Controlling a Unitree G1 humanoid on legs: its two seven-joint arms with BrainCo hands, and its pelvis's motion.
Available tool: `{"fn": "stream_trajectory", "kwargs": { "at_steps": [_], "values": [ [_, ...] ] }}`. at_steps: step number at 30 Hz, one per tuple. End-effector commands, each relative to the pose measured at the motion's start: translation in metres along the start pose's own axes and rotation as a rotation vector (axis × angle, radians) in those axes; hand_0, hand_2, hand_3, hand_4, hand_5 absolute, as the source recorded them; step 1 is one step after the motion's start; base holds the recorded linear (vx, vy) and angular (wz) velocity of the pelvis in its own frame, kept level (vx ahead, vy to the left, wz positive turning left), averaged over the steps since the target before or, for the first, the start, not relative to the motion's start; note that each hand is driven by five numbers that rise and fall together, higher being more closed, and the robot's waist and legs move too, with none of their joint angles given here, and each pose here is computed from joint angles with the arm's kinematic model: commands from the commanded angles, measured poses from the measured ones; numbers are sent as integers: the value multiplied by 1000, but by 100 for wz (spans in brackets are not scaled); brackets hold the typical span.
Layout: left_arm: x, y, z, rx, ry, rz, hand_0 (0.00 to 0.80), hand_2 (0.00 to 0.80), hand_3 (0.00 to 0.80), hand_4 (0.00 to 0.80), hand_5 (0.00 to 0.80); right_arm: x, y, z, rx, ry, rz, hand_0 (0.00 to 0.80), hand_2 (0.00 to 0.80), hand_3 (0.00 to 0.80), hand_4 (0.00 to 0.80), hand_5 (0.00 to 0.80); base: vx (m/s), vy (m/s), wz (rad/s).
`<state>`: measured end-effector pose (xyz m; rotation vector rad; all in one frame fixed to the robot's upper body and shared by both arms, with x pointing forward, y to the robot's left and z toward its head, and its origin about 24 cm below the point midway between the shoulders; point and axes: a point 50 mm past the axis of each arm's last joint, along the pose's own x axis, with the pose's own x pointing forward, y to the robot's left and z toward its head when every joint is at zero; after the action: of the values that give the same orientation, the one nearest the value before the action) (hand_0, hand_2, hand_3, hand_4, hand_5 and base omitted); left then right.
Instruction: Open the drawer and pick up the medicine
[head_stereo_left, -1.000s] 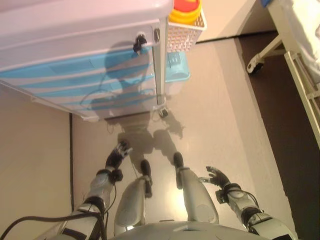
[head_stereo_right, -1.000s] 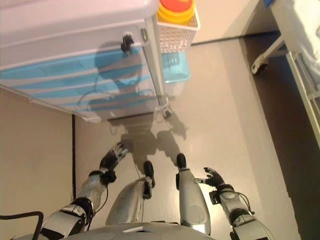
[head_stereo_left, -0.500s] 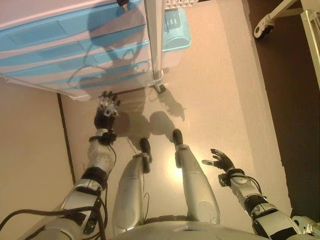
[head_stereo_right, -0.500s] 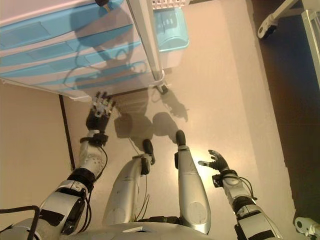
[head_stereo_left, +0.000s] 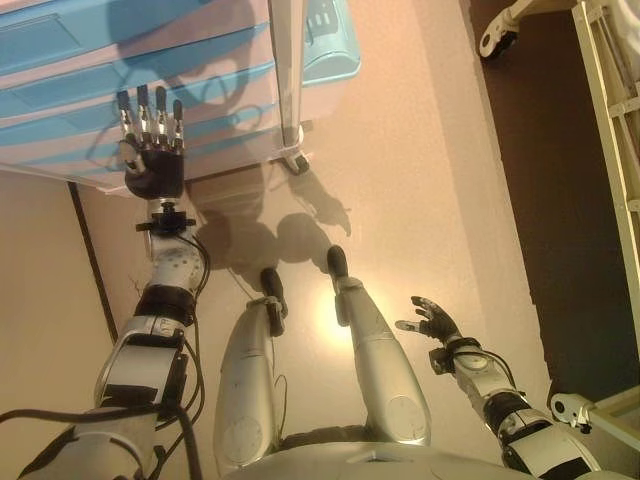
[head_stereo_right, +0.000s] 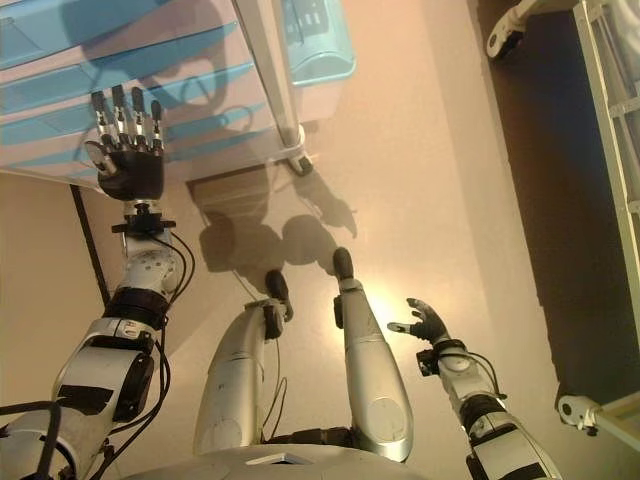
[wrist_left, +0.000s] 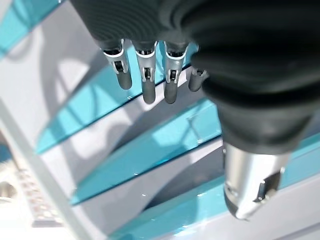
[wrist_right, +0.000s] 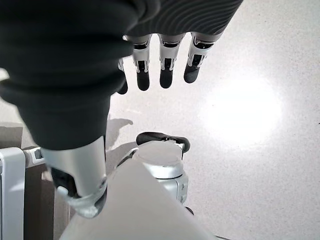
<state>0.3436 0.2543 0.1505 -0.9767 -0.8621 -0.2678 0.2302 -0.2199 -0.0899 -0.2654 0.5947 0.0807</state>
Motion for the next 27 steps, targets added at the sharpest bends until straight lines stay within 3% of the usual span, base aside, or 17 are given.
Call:
{"fn": "stream_trajectory", "kwargs": {
  "at_steps": [1, 9, 13, 15, 20, 27],
  "values": [
    [27, -15, 25, 7, -122, -133, 0, 0, 0, 0, 0, -12, 7, -22, 25, 37, 18, 0, 0, 0, 0, 0, 16, -32, 2],
    [46, -20, 39, 15, -145, -175, 0, 0, 0, 0, 0, -13, 10, -23, 23, 36, 26, 0, 0, 0, 0, 0, -30, -19, 2],
    [44, -12, 33, 73, -48, -80, 0, 0, 0, 0, 0, -11, 10, -20, 30, 32, 24, 0, 0, 0, 0, 0, 10, -24, 1],
    [38, -3, 29, 106, 15, -3, 0, 0, 0, 0, 0, -10, 10, -18, 34, 29, 23, 0, 0, 0, 0, 0, 0, 0, 0],
    [-3, 38, 10, 288, 400, 273, 0, 0, 0, 0, 0, -7, 11, -11, 41, 11, 12, 0, 0, 0, 0, 0, -9, -18, 5],
    [-41, 60, 3, 373, 650, 406, 0, 0, 0, 0, 0, -5, 7, -5, 37, -2, -2, 0, 0, 0, 0, 0, -7, -2, 3]
  ]
}}
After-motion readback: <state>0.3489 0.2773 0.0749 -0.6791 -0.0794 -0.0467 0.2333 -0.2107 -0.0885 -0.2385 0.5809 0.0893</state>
